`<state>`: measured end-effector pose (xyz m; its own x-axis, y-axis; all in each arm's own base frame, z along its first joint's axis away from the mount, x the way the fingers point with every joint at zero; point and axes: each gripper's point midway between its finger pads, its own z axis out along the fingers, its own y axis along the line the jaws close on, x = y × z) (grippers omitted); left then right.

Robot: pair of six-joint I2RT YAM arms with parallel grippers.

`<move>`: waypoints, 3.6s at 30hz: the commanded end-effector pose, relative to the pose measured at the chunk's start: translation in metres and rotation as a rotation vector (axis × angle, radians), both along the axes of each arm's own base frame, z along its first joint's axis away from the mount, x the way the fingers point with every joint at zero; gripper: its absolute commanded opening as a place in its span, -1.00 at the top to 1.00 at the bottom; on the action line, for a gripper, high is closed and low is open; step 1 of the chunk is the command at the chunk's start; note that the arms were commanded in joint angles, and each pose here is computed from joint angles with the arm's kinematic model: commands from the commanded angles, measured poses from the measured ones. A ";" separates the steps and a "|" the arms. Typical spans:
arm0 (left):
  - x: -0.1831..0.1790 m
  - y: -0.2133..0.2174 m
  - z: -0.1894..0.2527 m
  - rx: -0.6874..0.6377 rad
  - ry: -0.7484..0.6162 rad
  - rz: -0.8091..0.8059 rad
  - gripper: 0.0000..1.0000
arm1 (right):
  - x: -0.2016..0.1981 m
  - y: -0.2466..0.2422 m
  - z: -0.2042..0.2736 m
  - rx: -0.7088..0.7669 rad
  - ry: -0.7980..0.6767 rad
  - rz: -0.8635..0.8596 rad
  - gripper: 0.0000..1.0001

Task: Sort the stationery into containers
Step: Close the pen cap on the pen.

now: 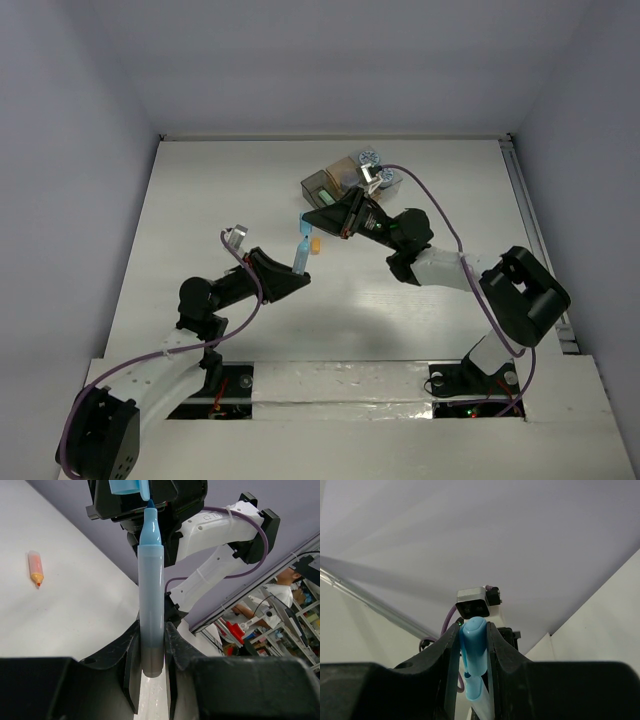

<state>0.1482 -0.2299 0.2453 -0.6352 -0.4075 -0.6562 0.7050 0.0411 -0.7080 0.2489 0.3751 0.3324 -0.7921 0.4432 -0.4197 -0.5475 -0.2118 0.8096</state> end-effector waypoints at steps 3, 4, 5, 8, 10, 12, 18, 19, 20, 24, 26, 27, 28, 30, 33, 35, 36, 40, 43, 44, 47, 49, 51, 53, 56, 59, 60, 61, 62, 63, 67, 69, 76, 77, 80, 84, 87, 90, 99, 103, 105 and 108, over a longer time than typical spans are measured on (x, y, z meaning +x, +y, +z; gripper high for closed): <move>0.003 0.002 0.023 -0.023 -0.095 0.024 1.00 | -0.053 -0.042 0.084 0.309 -0.354 0.005 1.00; 0.003 0.001 0.023 -0.021 -0.095 0.024 1.00 | -0.055 -0.044 0.086 0.312 -0.360 0.004 1.00; 0.003 0.001 0.023 -0.019 -0.093 0.022 1.00 | -0.056 -0.044 0.087 0.314 -0.363 0.003 1.00; 0.004 0.001 0.023 -0.021 -0.090 0.021 1.00 | -0.059 -0.047 0.091 0.320 -0.375 0.003 1.00; 0.004 0.000 0.022 -0.021 -0.087 0.019 1.00 | -0.061 -0.049 0.092 0.322 -0.382 0.000 1.00; 0.003 0.001 0.024 -0.024 -0.093 0.022 1.00 | -0.061 -0.048 0.092 0.319 -0.381 0.002 1.00; 0.000 0.002 0.033 -0.044 -0.127 0.015 1.00 | -0.054 -0.043 0.079 0.297 -0.355 -0.005 1.00; -0.002 0.002 0.034 -0.048 -0.130 0.011 1.00 | -0.053 -0.042 0.078 0.296 -0.352 -0.006 1.00; -0.002 0.002 0.035 -0.051 -0.135 0.011 1.00 | -0.052 -0.042 0.077 0.293 -0.351 -0.005 1.00; -0.003 0.003 0.037 -0.056 -0.144 0.013 1.00 | -0.050 -0.039 0.074 0.285 -0.346 -0.001 1.00; -0.002 0.003 0.038 -0.059 -0.146 0.016 1.00 | -0.050 -0.038 0.073 0.283 -0.347 -0.001 1.00; -0.002 0.003 0.037 -0.059 -0.145 0.016 1.00 | -0.050 -0.038 0.072 0.282 -0.346 -0.003 1.00; -0.002 0.003 0.038 -0.062 -0.146 0.015 1.00 | -0.050 -0.038 0.071 0.280 -0.344 -0.003 1.00; -0.001 0.002 0.038 -0.067 -0.142 0.012 1.00 | -0.049 -0.038 0.071 0.279 -0.342 -0.001 1.00; 0.000 0.002 0.039 -0.076 -0.140 0.014 1.00 | -0.052 -0.035 0.070 0.278 -0.342 0.010 1.00; 0.002 0.003 0.041 -0.083 -0.139 0.021 1.00 | -0.055 -0.033 0.069 0.278 -0.340 0.019 1.00; 0.003 0.003 0.042 -0.084 -0.140 0.026 1.00 | -0.055 -0.033 0.069 0.277 -0.343 0.016 1.00; 0.007 0.004 0.050 -0.102 -0.151 0.049 1.00 | -0.061 -0.029 0.067 0.275 -0.349 0.028 1.00; 0.007 0.005 0.059 -0.127 -0.181 0.059 1.00 | -0.064 -0.027 0.063 0.268 -0.349 0.027 1.00; 0.006 0.006 0.062 -0.134 -0.188 0.059 1.00 | -0.063 -0.028 0.062 0.267 -0.349 0.022 1.00; 0.005 0.008 0.071 -0.158 -0.212 0.064 1.00 | -0.068 -0.025 0.060 0.260 -0.360 0.026 1.00; 0.003 0.008 0.079 -0.179 -0.236 0.059 1.00 | -0.074 -0.022 0.060 0.261 -0.379 0.032 1.00; -0.001 0.010 0.088 -0.210 -0.254 0.047 1.00 | -0.078 -0.020 0.063 0.266 -0.396 0.036 1.00; -0.002 0.011 0.093 -0.229 -0.266 0.046 1.00 | -0.083 -0.019 0.066 0.273 -0.407 0.049 1.00; -0.004 0.012 0.103 -0.247 -0.294 0.047 1.00 | -0.088 -0.018 0.066 0.274 -0.413 0.061 1.00; -0.006 0.014 0.112 -0.260 -0.318 0.050 1.00 | -0.093 -0.018 0.063 0.267 -0.406 0.077 1.00; -0.007 0.014 0.116 -0.263 -0.327 0.048 1.00 | -0.094 -0.017 0.059 0.259 -0.397 0.083 1.00; -0.007 0.014 0.117 -0.265 -0.331 0.050 1.00 | -0.094 -0.017 0.056 0.254 -0.384 0.090 1.00; -0.007 0.014 0.119 -0.266 -0.333 0.048 1.00 | -0.093 -0.016 0.053 0.247 -0.373 0.093 1.00; -0.008 0.014 0.121 -0.267 -0.340 0.045 1.00 | -0.093 -0.016 0.049 0.241 -0.360 0.100 1.00; -0.010 0.013 0.125 -0.257 -0.352 0.036 1.00 | -0.095 -0.016 0.032 0.206 -0.310 0.118 1.00; -0.012 0.014 0.127 -0.253 -0.361 0.035 1.00 | -0.094 -0.012 0.022 0.159 -0.272 0.135 1.00; -0.011 0.014 0.135 -0.221 -0.377 0.061 1.00 | -0.091 0.000 -0.024 -0.081 -0.202 0.126 1.00; -0.010 0.013 0.134 -0.217 -0.373 0.061 1.00 | -0.093 0.003 -0.029 -0.111 -0.195 0.129 1.00; -0.008 0.012 0.138 -0.216 -0.377 0.061 1.00 | -0.095 0.008 -0.047 -0.214 -0.192 0.114 1.00; -0.005 0.012 0.148 -0.226 -0.391 0.065 1.00 | -0.104 0.017 -0.066 -0.303 -0.177 0.122 1.00; -0.003 0.011 0.159 -0.229 -0.413 0.070 1.00 | -0.113 0.023 -0.081 -0.339 -0.166 0.150 1.00; 0.003 0.009 0.169 -0.221 -0.425 0.075 1.00 | -0.121 0.027 -0.092 -0.354 -0.158 0.166 1.00; 0.006 0.006 0.189 -0.208 -0.459 0.078 1.00 | -0.126 0.019 -0.126 -0.423 -0.101 0.159 1.00; 0.010 0.005 0.182 -0.202 -0.445 0.083 1.00 | -0.125 0.015 -0.127 -0.420 -0.101 0.142 1.00; 0.015 0.004 0.172 -0.203 -0.411 0.083 1.00 | -0.115 0.013 -0.120 -0.420 -0.094 0.077 0.87; 0.031 -0.001 0.139 -0.167 -0.310 0.102 1.00 | -0.082 -0.004 -0.099 -0.441 -0.058 -0.112 -0.39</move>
<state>0.1520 -0.2511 0.3057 -0.6387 -0.2751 -0.7186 0.7542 -0.0389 -0.6555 0.1964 0.3519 0.3552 -0.5427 0.6179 -0.5689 -0.7337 -0.0191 0.6792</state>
